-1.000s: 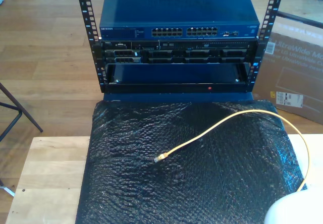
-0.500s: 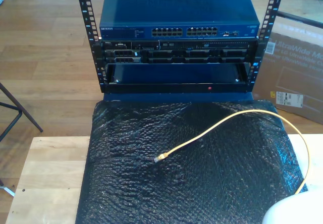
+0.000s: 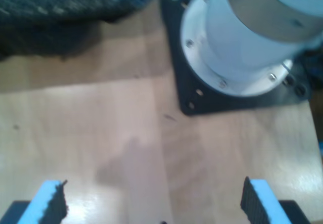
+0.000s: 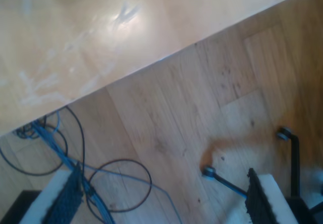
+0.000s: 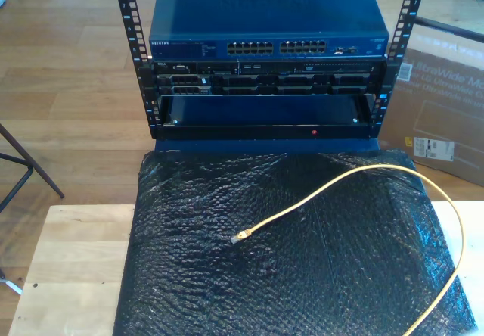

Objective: Grab the cable and plug it in

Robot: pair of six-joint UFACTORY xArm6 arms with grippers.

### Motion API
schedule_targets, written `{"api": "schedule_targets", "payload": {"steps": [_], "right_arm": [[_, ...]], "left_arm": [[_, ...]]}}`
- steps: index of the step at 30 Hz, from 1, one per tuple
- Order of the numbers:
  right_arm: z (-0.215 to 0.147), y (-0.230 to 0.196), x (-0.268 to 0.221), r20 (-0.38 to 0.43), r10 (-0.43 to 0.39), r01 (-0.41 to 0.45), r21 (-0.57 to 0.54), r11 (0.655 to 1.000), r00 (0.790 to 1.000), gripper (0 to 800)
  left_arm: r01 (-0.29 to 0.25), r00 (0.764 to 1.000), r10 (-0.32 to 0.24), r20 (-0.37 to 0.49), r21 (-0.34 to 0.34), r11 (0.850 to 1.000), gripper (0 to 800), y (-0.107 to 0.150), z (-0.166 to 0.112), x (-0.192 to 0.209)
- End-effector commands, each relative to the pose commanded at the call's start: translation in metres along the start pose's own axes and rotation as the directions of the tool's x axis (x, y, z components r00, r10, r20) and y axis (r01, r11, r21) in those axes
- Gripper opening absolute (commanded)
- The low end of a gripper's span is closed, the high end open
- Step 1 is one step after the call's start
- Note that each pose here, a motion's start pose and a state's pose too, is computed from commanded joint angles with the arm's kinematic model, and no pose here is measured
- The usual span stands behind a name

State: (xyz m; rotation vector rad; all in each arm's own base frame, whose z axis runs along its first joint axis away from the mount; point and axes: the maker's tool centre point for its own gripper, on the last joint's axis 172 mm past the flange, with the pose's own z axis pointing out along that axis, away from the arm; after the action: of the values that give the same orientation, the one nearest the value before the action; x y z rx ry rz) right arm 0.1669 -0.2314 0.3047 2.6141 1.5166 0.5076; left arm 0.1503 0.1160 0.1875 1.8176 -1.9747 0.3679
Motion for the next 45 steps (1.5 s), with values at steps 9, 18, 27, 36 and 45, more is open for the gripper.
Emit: {"api": "schedule_targets", "payload": {"steps": [9,18,27,36,45], "right_arm": [[0.005,0.061,0.048,-0.051,0.05,-0.047,0.072,0.996,0.997,773],[0.008,0.111,0.114,-0.24,0.059,-0.039,0.086,0.996,0.969,772],[0.015,0.131,0.15,-0.336,0.061,-0.019,0.128,0.992,0.94,773],[0.029,0.129,0.191,-0.368,-0.006,0.07,0.16,0.985,0.93,776],[0.047,0.137,0.283,-0.378,-0.11,0.183,0.165,0.969,0.919,777]], "left_arm": [[0.078,0.996,-0.077,-0.037,0.015,0.997,800,-0.032,0.005,0.028],[0.167,0.983,-0.166,-0.083,0.005,0.986,800,-0.057,0.014,0.059],[0.212,0.965,-0.202,-0.169,0.044,0.976,800,-0.077,0.017,0.077],[0.206,0.963,-0.199,-0.181,0.021,0.978,800,-0.079,0.024,0.08],[0.204,0.964,-0.198,-0.177,0.015,0.979,800,-0.079,0.031,0.079]]}}
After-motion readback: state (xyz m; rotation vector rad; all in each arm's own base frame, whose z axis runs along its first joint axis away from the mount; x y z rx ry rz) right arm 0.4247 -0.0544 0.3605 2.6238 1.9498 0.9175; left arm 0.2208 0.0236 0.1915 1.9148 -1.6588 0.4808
